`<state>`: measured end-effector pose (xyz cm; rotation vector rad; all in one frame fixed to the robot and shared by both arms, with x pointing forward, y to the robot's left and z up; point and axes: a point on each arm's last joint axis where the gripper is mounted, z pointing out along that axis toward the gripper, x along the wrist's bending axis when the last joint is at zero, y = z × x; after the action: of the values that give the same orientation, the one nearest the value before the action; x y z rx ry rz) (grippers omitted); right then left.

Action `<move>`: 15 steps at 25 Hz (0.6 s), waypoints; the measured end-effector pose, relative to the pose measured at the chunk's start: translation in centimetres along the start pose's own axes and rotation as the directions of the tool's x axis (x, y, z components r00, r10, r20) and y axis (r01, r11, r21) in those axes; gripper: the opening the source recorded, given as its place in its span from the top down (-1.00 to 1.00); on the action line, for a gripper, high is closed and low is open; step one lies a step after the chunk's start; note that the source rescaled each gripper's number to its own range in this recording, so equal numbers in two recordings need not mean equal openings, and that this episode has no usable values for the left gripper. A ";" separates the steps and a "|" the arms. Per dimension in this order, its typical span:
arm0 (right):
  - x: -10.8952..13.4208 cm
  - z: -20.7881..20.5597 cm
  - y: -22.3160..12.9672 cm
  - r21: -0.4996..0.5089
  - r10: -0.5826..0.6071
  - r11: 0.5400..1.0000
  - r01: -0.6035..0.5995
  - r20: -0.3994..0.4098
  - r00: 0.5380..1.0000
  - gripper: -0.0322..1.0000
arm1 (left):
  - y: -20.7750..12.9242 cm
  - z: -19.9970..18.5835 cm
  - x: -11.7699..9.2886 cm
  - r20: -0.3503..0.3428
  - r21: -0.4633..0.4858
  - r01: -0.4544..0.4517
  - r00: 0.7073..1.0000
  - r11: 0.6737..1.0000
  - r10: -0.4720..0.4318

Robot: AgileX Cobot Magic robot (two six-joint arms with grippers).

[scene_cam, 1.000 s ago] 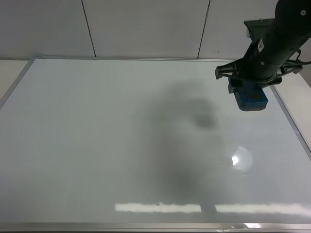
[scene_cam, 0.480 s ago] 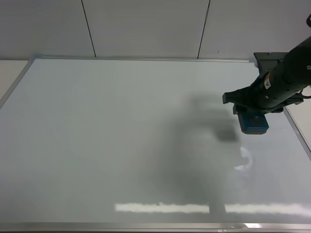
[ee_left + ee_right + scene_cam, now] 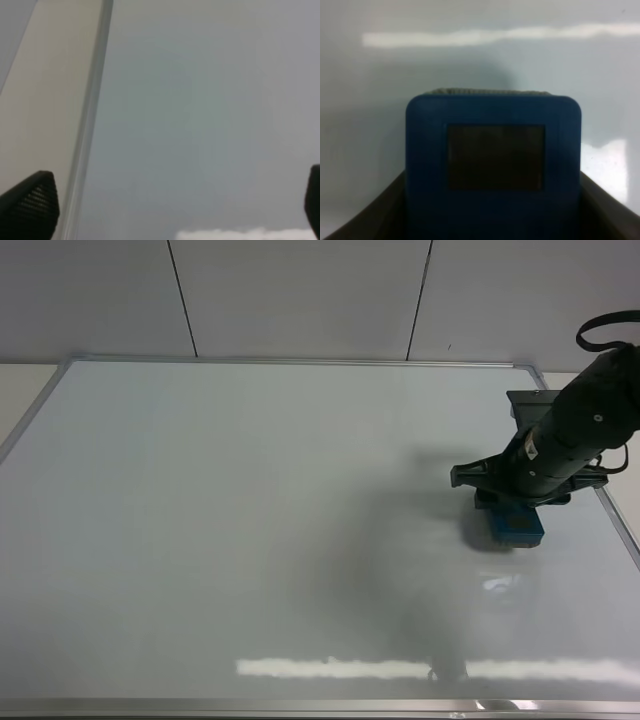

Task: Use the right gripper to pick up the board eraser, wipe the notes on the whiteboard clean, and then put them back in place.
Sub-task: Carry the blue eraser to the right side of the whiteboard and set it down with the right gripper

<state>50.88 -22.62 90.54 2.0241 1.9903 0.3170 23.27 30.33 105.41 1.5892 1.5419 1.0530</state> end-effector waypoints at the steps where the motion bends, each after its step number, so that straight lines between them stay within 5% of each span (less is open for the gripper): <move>1: 0.1 0.0 0.1 -0.009 -0.001 1.000 0.001 -0.007 1.000 0.94 | 0.0 0.0 0.0 0.000 0.000 0.000 1.000 1.000 0.000; 15: 0.0 0.0 0.1 -0.014 -0.009 1.000 0.009 -0.003 1.000 0.94 | 0.0 0.0 0.0 0.000 0.000 0.000 1.000 1.000 0.000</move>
<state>51.00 -22.59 90.58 2.0071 1.9929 0.3315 23.27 30.33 105.41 1.5892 1.5419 1.0530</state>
